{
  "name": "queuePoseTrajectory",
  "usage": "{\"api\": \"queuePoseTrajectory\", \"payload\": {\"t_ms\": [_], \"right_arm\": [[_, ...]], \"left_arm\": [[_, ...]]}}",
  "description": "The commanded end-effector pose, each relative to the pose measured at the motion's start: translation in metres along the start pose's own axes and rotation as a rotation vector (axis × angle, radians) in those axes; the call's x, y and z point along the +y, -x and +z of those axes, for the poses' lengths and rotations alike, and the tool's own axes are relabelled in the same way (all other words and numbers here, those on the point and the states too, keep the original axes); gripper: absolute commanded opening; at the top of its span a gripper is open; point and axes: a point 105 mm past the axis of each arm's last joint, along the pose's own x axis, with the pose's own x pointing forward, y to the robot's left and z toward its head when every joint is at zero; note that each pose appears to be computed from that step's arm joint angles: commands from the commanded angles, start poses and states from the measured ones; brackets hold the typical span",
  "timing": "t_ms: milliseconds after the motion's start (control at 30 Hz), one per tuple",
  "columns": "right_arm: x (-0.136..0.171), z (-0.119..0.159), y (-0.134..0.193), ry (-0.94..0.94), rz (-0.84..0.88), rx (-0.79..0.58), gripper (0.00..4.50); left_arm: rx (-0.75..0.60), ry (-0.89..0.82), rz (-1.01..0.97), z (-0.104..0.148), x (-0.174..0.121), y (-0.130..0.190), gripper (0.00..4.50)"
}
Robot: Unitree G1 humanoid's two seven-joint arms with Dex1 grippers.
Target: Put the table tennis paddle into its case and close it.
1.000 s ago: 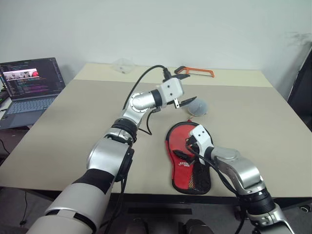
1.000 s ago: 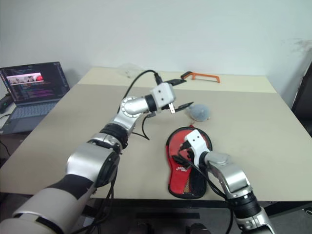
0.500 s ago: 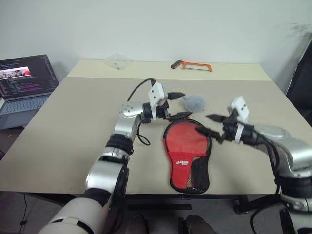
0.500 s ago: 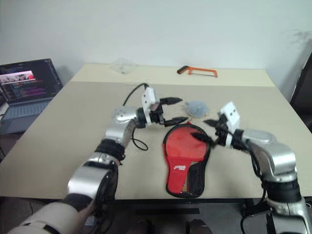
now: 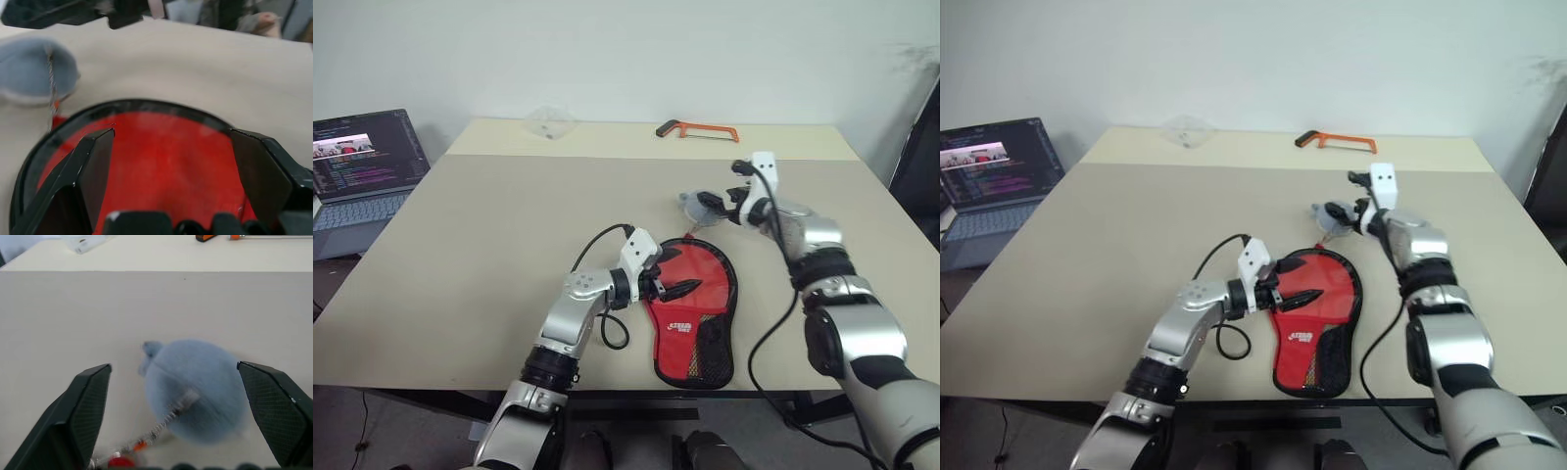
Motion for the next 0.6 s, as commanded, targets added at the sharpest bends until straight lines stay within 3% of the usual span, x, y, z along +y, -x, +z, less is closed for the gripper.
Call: {"api": "queuePoseTrajectory", "payload": {"t_ms": [33, 300, 433, 533, 600], "right_arm": [[-0.005, 0.011, -0.004, 0.004, -0.094, -0.051, 4.50], [0.001, -0.026, -0.011, 0.076, -0.201, 0.052, 4.50], [0.007, -0.029, -0.014, 0.085, -0.216, 0.048, 4.50], [0.008, -0.027, -0.015, 0.086, -0.245, 0.034, 4.50], [0.007, -0.025, -0.014, 0.083, -0.264, 0.025, 4.12]], "left_arm": [[-0.018, -0.051, 0.051, 0.012, -0.001, -0.002, 4.04], [-0.062, -0.050, 0.112, 0.028, 0.000, -0.004, 4.04], [-0.068, -0.036, 0.127, 0.031, 0.000, -0.012, 4.04], [-0.028, 0.026, 0.133, 0.021, -0.001, -0.021, 4.04], [0.060, 0.042, 0.145, 0.000, -0.001, -0.029, 4.09]]}}
